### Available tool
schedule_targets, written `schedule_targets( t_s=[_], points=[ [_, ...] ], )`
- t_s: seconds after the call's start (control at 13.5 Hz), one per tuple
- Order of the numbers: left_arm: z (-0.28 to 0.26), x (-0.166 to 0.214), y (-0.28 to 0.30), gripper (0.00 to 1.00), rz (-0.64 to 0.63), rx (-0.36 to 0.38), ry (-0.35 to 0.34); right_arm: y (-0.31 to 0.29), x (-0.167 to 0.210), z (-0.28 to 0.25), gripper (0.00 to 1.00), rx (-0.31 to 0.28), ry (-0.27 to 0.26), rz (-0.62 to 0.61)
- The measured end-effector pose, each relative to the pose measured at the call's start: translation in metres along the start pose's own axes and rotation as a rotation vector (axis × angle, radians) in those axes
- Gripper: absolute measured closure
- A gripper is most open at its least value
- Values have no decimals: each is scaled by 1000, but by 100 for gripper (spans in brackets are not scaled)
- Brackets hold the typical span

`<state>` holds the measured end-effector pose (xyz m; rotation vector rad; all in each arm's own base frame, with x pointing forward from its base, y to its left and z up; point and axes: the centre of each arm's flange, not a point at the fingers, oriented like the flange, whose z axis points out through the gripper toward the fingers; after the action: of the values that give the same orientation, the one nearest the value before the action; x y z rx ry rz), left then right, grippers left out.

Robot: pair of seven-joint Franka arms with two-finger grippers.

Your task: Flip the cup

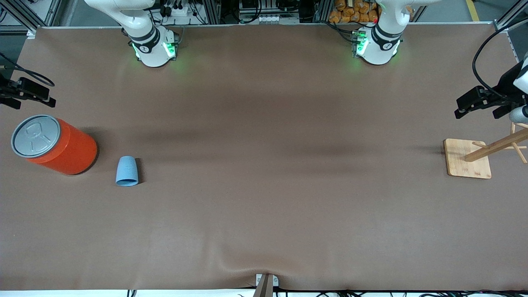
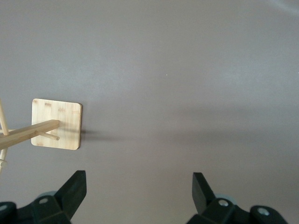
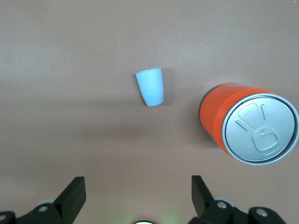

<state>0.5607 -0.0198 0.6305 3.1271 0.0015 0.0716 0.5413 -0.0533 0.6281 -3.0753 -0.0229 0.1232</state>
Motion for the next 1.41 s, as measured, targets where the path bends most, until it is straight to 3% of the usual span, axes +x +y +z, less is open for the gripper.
schedule_targets(
  t_s=[0.44, 0.81, 1.19, 1.41],
  points=[
    [0, 0, 0, 0, 0, 0, -2, 1, 1, 10, 0, 0, -14, 3],
    [6, 2, 1, 0, -2, -11, -14, 5, 15, 46, 0, -4, 7, 8],
    [9, 1, 2, 0, 2, -10, -30, 2, 67, 133, 0, -21, 12, -14],
    [9, 0, 12, 0, 24, 0, -34, -1, 108, 213, 0, -36, -1, -115]
  ],
)
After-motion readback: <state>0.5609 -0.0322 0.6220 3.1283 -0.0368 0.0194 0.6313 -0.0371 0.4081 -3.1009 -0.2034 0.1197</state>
